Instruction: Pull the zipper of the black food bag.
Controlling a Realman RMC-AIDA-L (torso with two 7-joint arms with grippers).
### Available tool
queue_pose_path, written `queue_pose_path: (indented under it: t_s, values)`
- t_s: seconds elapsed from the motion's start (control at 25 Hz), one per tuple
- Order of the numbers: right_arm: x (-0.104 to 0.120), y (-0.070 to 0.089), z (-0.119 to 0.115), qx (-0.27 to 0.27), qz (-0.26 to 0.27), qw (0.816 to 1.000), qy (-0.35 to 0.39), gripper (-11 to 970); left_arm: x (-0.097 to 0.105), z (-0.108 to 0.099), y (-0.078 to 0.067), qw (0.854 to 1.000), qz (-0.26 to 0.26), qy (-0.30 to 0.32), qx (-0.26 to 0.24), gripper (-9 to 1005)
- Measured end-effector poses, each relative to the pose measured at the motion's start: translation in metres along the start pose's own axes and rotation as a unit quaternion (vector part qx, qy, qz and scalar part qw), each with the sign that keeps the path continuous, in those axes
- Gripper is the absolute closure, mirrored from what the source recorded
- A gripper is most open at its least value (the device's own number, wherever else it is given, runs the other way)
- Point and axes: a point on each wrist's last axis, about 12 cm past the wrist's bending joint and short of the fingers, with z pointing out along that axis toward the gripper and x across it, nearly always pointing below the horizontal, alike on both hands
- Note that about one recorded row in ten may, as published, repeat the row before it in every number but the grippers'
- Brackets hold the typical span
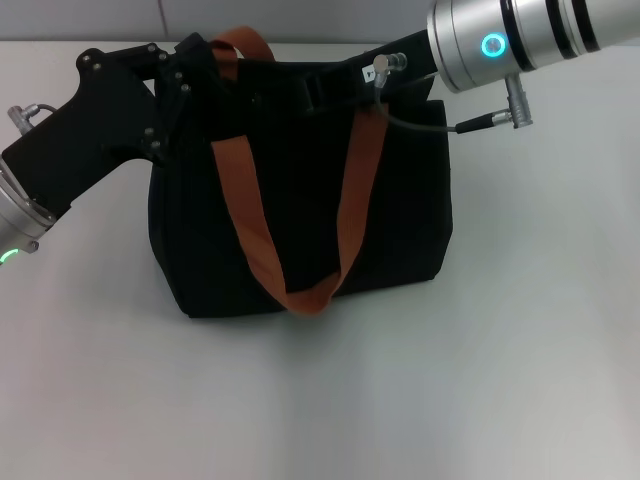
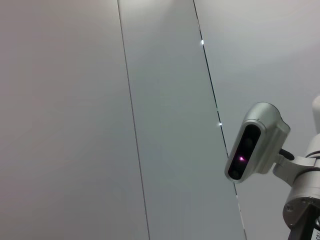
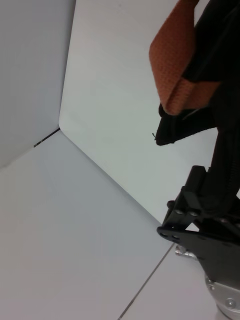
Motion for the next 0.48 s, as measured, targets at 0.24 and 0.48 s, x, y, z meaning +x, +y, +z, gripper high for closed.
queue_pose_path:
  t_s: [0.24,0.48]
  values:
    - [-0.0008,0.0004,0.0006,0.001,-0.009,1.000,-0.003,828,0.0002,-0.0009,-0.0004,1.000,-0.001,-0.001,-0.002,955]
    - [-0.0017,0.0016,-0.0001,-0.001,-0.017,1.000,-0.004,890,0.0004,-0.0028,-0.0010,1.000,-0.003,-0.001,-0.005,953]
